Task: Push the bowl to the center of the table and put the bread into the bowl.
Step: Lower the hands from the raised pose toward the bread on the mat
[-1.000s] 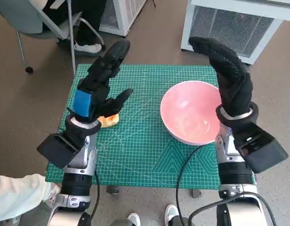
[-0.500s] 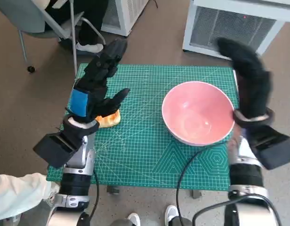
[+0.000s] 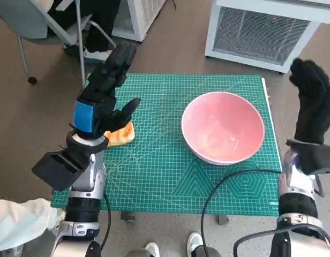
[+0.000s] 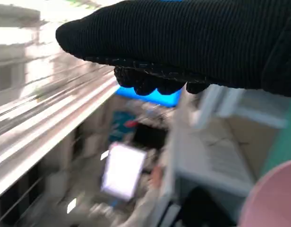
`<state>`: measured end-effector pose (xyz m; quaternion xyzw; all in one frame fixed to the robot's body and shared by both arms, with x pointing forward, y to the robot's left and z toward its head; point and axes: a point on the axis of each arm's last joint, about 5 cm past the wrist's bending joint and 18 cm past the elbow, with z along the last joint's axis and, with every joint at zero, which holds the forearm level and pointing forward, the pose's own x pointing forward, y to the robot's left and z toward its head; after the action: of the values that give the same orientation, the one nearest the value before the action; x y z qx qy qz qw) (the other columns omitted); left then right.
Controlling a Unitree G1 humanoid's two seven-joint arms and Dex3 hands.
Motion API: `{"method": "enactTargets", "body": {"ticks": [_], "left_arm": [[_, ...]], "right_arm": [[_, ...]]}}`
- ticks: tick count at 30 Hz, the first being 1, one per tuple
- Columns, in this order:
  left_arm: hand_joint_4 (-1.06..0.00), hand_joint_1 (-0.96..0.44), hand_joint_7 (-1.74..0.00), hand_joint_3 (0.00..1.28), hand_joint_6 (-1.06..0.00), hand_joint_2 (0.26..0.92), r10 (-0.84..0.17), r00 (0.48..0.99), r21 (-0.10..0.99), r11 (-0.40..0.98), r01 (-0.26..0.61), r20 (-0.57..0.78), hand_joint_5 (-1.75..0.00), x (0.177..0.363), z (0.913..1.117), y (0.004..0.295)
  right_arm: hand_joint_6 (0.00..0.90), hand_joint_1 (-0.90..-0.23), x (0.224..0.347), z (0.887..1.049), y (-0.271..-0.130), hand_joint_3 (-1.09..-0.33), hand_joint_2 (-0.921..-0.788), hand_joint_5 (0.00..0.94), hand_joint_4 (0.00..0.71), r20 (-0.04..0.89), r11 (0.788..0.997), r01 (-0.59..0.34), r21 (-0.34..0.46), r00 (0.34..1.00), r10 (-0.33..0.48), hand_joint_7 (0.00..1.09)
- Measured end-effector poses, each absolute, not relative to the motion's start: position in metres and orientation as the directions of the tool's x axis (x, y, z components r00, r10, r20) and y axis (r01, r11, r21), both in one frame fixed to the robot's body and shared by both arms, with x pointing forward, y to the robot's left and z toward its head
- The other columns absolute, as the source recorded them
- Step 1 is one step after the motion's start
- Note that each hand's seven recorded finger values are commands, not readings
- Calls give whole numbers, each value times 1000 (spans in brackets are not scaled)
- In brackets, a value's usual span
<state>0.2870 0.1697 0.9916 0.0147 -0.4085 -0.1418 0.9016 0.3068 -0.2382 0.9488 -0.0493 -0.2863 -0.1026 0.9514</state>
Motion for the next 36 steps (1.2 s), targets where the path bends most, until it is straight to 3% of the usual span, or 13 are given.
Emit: {"method": "enactTargets", "body": {"ticks": [9,21,26,36], "left_arm": [[-341,-475,-3,276,-470,921,-255,633,134,963,234,731,-1,286,990,171],[-342,-476,-4,276,-473,921,-253,634,139,964,225,731,-1,286,991,173],[-341,-484,-5,278,-475,921,-253,636,141,965,223,729,0,285,992,175],[-341,-496,-8,284,-483,921,-245,651,144,968,205,718,-1,282,990,178]], "right_arm": [[-1,-412,306,931,-233,-955,-921,1,203,434,969,243,-31,877,-206,404],[7,-447,304,902,-218,-887,-921,8,219,163,981,191,35,967,-195,403],[14,-465,308,899,-204,-861,-921,8,223,102,984,159,84,981,-167,400],[20,-473,318,905,-181,-861,-921,3,210,64,984,91,152,993,-102,391]]}}
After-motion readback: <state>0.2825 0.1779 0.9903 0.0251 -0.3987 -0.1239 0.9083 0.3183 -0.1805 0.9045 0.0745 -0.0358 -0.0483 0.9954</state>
